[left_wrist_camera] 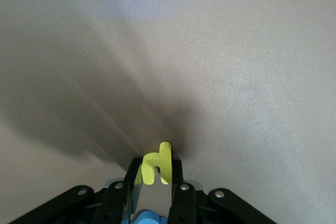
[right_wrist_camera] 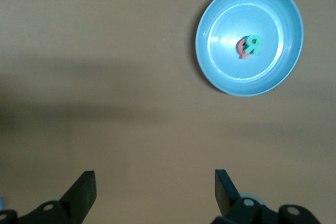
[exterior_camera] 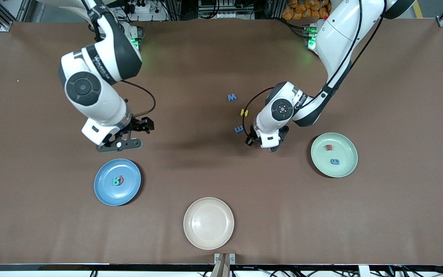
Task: Sort uppercase to blue plate, lowercase to green plate
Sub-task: 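Put the yellow h on the green plate while the right gripper reaches the H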
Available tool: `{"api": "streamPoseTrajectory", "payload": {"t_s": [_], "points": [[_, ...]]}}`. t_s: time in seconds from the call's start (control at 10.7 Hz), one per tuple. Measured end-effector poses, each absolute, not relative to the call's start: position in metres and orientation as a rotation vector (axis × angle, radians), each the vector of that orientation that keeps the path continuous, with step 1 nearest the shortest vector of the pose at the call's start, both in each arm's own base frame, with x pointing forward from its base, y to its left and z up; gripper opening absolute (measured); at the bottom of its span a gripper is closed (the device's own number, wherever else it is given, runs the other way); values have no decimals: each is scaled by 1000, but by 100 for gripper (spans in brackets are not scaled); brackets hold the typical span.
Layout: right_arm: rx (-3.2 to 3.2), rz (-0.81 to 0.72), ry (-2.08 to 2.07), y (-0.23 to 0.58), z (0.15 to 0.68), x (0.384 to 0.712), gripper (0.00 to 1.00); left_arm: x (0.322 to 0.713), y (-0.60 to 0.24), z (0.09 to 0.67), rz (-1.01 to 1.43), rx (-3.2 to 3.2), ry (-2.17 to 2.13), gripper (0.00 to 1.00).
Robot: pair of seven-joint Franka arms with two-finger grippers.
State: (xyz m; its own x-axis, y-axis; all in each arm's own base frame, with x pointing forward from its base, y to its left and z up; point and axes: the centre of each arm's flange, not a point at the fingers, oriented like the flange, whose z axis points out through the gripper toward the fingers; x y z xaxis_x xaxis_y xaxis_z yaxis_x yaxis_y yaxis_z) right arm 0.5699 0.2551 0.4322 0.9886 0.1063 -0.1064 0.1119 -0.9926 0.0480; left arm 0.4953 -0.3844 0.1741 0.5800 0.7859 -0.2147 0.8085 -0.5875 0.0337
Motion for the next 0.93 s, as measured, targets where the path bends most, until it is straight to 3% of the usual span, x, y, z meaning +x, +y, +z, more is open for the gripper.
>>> {"api": "streamPoseTrajectory", "payload": {"t_s": [0.37,0.93], "points": [[3085,-174,66,311,431,538,100,511,-366,193,-291,2826,1176,26],[3096,-132,-67,443,401,451,100,550,-282,258,-317,3100,747,26]]}}
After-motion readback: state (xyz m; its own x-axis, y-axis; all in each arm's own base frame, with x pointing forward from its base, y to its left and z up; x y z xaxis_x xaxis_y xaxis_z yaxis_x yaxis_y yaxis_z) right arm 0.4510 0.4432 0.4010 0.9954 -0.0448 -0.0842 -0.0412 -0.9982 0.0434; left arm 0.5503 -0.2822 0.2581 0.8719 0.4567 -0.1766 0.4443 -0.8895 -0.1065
